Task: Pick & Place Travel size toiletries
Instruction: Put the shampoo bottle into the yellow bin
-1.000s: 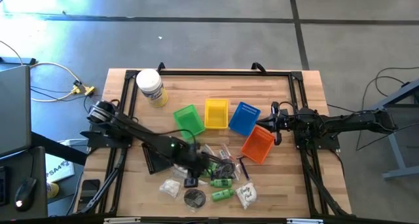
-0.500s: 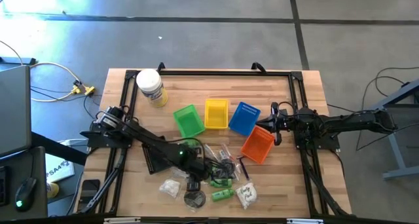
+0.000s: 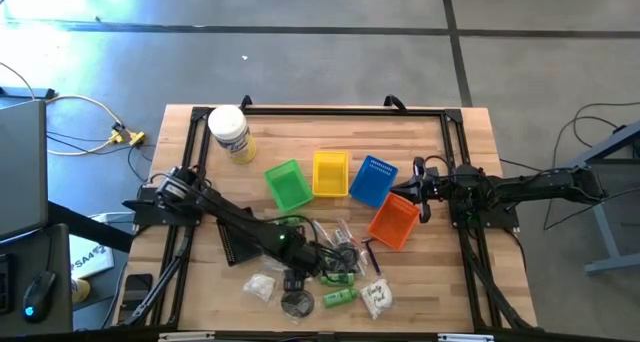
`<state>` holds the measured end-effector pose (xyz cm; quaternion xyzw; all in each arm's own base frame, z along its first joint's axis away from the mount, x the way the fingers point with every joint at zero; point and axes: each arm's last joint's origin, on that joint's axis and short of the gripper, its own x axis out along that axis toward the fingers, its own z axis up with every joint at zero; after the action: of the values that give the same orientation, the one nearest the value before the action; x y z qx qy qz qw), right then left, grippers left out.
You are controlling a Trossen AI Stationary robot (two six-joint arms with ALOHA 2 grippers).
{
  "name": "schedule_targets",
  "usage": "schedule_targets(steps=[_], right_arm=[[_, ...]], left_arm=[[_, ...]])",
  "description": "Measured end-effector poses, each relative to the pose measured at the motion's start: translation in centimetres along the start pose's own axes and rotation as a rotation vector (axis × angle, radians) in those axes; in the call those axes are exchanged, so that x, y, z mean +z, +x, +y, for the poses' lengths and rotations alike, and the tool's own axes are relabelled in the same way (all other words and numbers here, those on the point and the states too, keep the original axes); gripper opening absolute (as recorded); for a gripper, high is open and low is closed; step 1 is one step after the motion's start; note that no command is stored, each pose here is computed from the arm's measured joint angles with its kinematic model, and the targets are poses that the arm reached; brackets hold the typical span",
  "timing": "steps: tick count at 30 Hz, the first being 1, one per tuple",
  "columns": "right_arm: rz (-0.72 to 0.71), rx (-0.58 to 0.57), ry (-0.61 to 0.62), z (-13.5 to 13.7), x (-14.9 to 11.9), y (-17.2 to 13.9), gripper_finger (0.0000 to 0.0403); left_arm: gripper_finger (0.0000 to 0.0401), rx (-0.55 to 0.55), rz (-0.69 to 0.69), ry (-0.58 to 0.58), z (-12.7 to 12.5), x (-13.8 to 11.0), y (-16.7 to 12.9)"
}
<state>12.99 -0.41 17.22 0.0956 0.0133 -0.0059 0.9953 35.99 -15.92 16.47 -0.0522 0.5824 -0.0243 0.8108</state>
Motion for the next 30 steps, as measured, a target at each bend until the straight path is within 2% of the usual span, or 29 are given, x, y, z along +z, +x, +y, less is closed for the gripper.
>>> schedule_targets(steps=[8,11,16,25,30], right_arm=[[0.002,0.0,0.022,0.0,0.0,0.0,0.0002],[0.001,0.001,0.023,0.0,0.0,0.0,0.0002],[0.004,0.001,0.023,0.0,0.0,0.0,0.0002],[0.008,-0.001,0.023,0.0,-0.1,0.0,0.0003],[0.012,-0.001,0.023,0.0,-0.1,0.0,0.0003]], left_arm=[[0.0248,-0.01,-0.015,0.014,-0.2,0.2,0.8],[0.0216,-0.002,-0.007,0.038,-0.1,0.2,0.8],[0.0139,-0.006,-0.006,0.039,-0.1,0.2,0.8],[0.0134,-0.027,-0.008,0.093,-0.4,0.7,0.4],[0.0137,-0.036,-0.012,0.164,-1.6,1.8,-1.6]])
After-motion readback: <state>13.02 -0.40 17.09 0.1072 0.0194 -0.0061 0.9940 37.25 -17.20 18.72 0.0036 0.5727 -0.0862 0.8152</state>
